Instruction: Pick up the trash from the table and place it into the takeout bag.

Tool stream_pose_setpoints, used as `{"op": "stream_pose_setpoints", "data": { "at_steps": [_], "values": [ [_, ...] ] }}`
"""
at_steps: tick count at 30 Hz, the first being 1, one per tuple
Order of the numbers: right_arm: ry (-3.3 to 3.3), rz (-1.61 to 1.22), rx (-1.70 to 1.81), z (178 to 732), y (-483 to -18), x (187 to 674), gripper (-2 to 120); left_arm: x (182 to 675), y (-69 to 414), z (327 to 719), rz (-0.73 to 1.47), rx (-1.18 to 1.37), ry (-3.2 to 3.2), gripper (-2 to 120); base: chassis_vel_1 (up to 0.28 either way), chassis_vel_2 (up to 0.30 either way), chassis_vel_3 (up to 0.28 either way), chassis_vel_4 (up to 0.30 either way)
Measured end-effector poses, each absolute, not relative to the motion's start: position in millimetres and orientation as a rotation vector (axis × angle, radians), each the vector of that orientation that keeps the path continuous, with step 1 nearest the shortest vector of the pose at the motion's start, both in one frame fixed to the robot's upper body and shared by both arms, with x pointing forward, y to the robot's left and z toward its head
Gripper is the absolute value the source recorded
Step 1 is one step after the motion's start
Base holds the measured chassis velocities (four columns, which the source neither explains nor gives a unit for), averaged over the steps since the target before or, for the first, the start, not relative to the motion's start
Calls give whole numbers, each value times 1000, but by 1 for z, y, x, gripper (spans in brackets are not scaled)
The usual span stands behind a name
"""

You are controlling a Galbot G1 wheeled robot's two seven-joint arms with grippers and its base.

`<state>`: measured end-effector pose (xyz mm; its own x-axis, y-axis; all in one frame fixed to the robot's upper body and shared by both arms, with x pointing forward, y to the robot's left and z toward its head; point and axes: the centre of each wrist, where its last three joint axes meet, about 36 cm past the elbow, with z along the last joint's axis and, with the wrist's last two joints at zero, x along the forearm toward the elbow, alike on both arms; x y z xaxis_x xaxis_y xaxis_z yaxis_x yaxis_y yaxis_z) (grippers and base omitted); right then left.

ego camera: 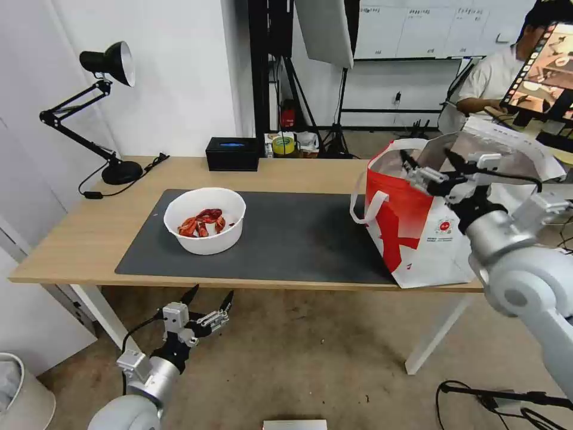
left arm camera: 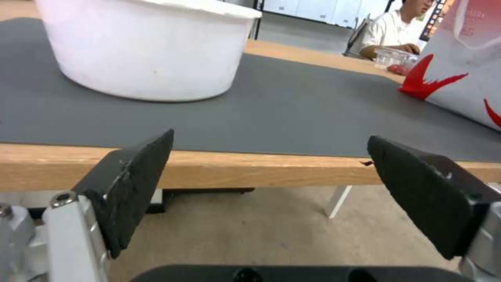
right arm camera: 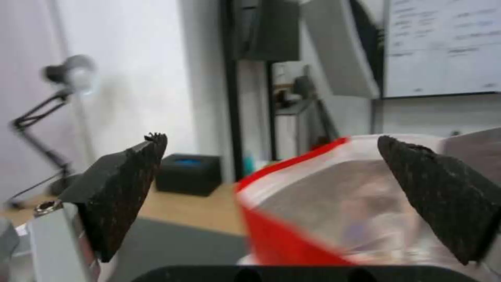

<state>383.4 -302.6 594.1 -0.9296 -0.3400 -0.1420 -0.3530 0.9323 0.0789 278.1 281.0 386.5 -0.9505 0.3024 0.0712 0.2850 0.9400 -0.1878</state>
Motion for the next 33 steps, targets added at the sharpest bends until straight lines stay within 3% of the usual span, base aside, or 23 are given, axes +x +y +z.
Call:
{"op": "stream_pose_setpoints", "data": {
  "at_steps": [11,21,33],
  "values": [
    [3001,124,-676,522,-262,326,100,274,285,391,259,-445,-3011,100,0,0,0,0],
    [3048,83,-525,423,-235,263,100,274,283,391,262,-451,-3011,100,0,0,0,0],
    [3102,60,-452,392,-241,252,100,273,284,391,257,-452,-3021,100,0,0,0,0]
  ]
}}
